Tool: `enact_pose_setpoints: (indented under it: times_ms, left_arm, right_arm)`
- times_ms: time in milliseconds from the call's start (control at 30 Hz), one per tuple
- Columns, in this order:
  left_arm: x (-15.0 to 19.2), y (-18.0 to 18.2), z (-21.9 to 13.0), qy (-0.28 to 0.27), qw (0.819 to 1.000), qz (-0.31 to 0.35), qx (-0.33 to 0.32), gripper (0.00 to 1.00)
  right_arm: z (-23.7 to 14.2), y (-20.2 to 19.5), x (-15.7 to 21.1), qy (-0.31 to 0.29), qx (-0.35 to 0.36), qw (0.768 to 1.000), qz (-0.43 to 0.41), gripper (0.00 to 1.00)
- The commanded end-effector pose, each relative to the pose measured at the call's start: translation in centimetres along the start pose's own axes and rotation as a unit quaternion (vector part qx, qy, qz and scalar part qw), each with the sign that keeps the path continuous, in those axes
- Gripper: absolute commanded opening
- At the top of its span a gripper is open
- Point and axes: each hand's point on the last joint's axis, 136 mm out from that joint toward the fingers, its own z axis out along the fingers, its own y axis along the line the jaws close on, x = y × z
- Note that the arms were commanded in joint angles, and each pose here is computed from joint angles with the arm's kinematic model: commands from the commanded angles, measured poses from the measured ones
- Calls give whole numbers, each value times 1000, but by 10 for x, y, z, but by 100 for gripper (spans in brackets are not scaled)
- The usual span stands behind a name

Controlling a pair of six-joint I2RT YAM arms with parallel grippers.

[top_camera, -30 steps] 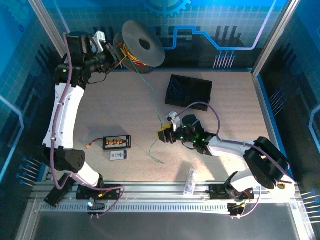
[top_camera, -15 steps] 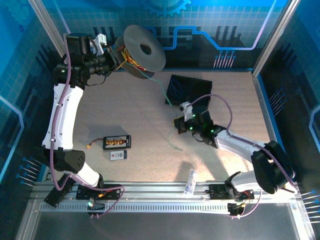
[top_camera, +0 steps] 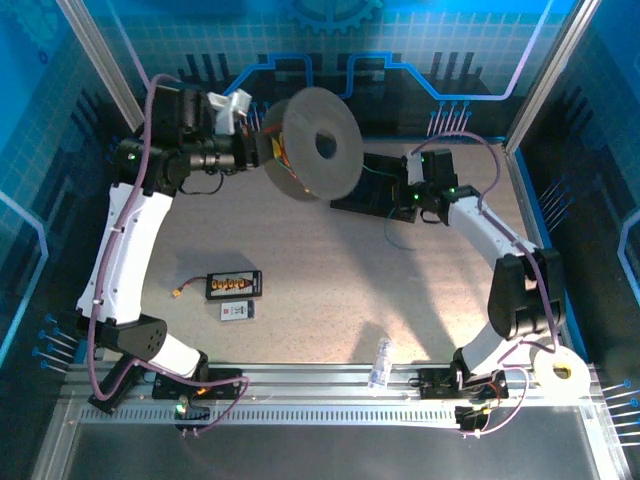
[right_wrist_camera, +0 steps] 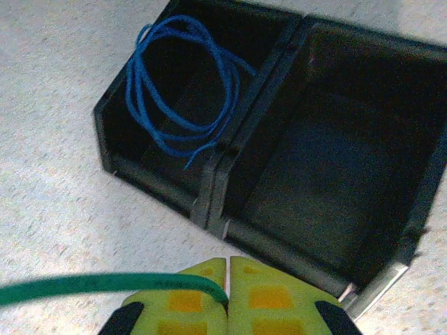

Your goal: Wrap the cables

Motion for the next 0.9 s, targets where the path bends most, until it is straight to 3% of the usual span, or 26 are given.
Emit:
enact_pose_setpoints:
  times_ms: [0, 200, 433, 533, 867]
  left_arm:
    - [20, -38, -17, 14, 994, 97, 39, 0]
    - [62, -34, 3, 70, 987, 146, 21, 0]
    - [87, 17, 38, 116, 967, 191, -123, 0]
    - [88, 38, 50, 123, 953, 213, -178, 0]
    - [84, 75, 85, 144, 930, 223, -256, 0]
  right_arm:
    - [-2, -28, -14, 24, 50, 998, -6, 0]
    - [-7, -50, -46, 21, 63, 998, 0, 0]
    - [-47, -39, -80, -24, 51, 998, -17, 0]
    - [-67, -14, -90, -43, 18, 998, -35, 0]
    - [-130, 116, -98, -65, -83, 979, -175, 0]
